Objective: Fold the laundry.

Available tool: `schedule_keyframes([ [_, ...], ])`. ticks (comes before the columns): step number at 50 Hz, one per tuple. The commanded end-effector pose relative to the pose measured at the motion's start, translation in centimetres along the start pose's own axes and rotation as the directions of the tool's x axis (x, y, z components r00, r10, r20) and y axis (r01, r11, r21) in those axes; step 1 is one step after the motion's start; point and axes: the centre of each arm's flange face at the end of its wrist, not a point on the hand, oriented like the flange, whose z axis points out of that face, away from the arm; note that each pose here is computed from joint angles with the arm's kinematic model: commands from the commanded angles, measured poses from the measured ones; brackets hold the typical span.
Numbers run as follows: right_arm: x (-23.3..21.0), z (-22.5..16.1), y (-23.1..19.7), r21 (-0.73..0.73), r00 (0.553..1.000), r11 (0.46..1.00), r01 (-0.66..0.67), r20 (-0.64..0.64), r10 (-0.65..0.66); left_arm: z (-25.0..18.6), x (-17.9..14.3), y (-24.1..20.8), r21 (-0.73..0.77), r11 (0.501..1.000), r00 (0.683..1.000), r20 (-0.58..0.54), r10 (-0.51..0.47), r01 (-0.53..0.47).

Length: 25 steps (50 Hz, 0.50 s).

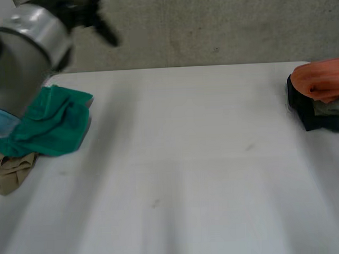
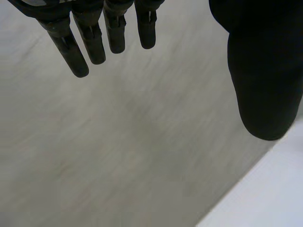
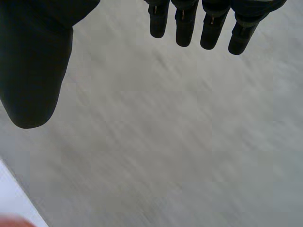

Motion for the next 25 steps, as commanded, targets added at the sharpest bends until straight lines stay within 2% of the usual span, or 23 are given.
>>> schedule_keyframes([
  [1,-10.4,-5.7,-2.6,-0.024,0.946,0.991,-0.132,0.297,0.133,-0.1,-7.7,9.7,-0.364,0.858,0.897,0.114,0.428,-0.363],
  [3,-12.3,-7.4,-2.0,-0.082,0.920,0.986,-0.145,0.355,0.165,0.2,-9.5,12.2,-0.429,0.809,0.860,0.124,0.494,-0.403],
  [4,-12.9,-7.9,-1.6,-0.106,0.911,0.983,-0.147,0.372,0.176,0.5,-11.6,15.2,-0.483,0.764,0.828,0.131,0.546,-0.427],
  [7,-14.4,-9.4,-0.2,-0.184,0.887,0.973,-0.139,0.413,0.205,0.8,-13.6,19.7,-0.531,0.727,0.807,0.129,0.577,-0.435],
  [8,-14.5,-9.6,0.2,-0.199,0.885,0.971,-0.135,0.417,0.208,1.1,-14.4,22.3,-0.539,0.722,0.805,0.128,0.580,-0.434],
  [10,-15.0,-10.3,1.0,-0.243,0.874,0.962,-0.122,0.433,0.220,1.4,-14.9,24.7,-0.538,0.723,0.810,0.119,0.574,-0.433],
  [14,-15.1,-10.9,1.8,-0.285,0.871,0.953,-0.105,0.436,0.226,2.1,-14.9,30.4,-0.508,0.738,0.845,0.036,0.533,-0.444],
  [16,-15.1,-11.2,1.9,-0.293,0.871,0.951,-0.103,0.436,0.229,1.9,-15.5,32.1,-0.513,0.737,0.851,0.022,0.524,-0.440],
  [19,-15.2,-11.6,2.1,-0.305,0.868,0.947,-0.098,0.439,0.231,2.1,-16.0,32.9,-0.511,0.740,0.854,0.022,0.520,-0.437],
  [22,-15.3,-11.9,2.1,-0.312,0.867,0.945,-0.097,0.440,0.234,2.6,-15.8,31.8,-0.493,0.754,0.852,0.048,0.522,-0.434],
  [25,-15.2,-12.0,2.0,-0.314,0.868,0.945,-0.096,0.438,0.234,4.0,-14.8,26.1,-0.401,0.813,0.855,0.124,0.504,-0.422],
])
